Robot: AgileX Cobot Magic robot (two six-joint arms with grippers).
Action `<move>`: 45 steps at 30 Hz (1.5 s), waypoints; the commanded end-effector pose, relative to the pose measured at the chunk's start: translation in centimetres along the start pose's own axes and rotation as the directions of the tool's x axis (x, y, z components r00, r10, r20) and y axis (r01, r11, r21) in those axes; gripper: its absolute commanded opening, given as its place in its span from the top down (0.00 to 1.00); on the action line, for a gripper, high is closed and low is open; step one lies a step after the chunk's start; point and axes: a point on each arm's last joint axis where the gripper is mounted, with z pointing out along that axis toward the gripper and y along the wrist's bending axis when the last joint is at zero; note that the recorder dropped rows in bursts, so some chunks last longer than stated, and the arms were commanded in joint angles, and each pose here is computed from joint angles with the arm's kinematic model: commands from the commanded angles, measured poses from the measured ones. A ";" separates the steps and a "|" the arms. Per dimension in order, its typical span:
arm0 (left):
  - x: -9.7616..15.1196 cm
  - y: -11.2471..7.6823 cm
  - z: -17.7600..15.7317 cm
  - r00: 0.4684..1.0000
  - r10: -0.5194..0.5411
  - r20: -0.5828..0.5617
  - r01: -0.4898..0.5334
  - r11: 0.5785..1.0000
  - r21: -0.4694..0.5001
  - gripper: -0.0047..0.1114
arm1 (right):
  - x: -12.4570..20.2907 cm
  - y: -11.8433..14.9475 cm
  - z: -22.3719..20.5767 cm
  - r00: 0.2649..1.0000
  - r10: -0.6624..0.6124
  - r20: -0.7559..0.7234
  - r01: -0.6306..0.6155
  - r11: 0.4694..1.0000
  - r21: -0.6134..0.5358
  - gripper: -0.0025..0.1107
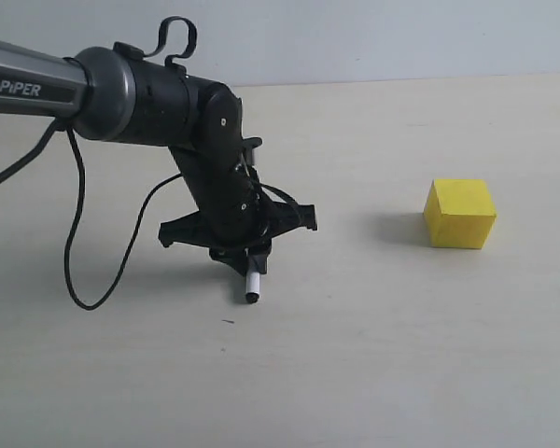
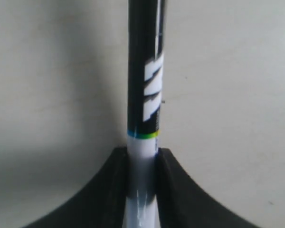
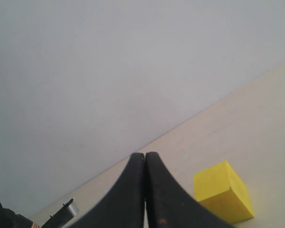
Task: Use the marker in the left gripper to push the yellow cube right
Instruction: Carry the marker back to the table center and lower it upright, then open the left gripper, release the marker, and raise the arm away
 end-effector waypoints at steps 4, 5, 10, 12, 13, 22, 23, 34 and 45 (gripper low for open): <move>-0.2 0.0 0.6 1.000 0.002 0.024 -0.002 1.000 -0.002 0.96 | 0.1 -0.1 0.0 1.000 -0.013 0.007 0.013 1.000 0.002 0.98; -0.2 0.0 0.6 1.000 0.002 0.031 -0.002 1.000 0.003 0.96 | 0.1 -0.1 0.0 1.000 -0.013 0.007 0.013 1.000 0.002 0.98; -0.3 0.0 0.6 0.999 -0.017 0.038 0.016 1.000 0.007 0.96 | 0.1 -0.1 0.0 1.000 -0.013 0.007 0.013 1.000 0.002 0.98; -0.3 0.0 0.6 0.999 -0.017 0.038 0.016 1.000 0.007 0.96 | 0.1 -0.1 0.0 1.000 -0.013 0.007 0.013 1.000 0.002 0.98; -0.3 0.0 0.6 0.999 -0.017 0.038 0.016 1.000 0.007 0.96 | 0.1 -0.1 0.0 1.000 -0.013 0.007 0.013 1.000 0.002 0.98; -0.2 0.1 0.6 1.000 -0.012 0.021 0.012 1.000 -0.007 0.87 | 0.1 -0.1 0.0 1.000 -0.013 0.007 0.013 1.000 0.002 0.98; -0.2 0.1 0.6 1.000 -0.012 0.021 0.012 1.000 -0.007 0.83 | 0.1 -0.1 0.0 1.000 -0.013 0.007 0.013 1.000 0.002 0.98; -0.2 0.1 0.6 1.000 -0.012 0.021 0.012 1.000 -0.007 0.61 | 0.1 -0.1 0.0 1.000 -0.013 0.007 0.013 1.000 0.002 0.98; -0.2 0.1 0.6 1.000 -0.012 0.021 0.012 1.000 -0.007 0.61 | 0.1 -0.1 0.0 1.000 -0.013 0.007 0.013 1.000 0.002 0.98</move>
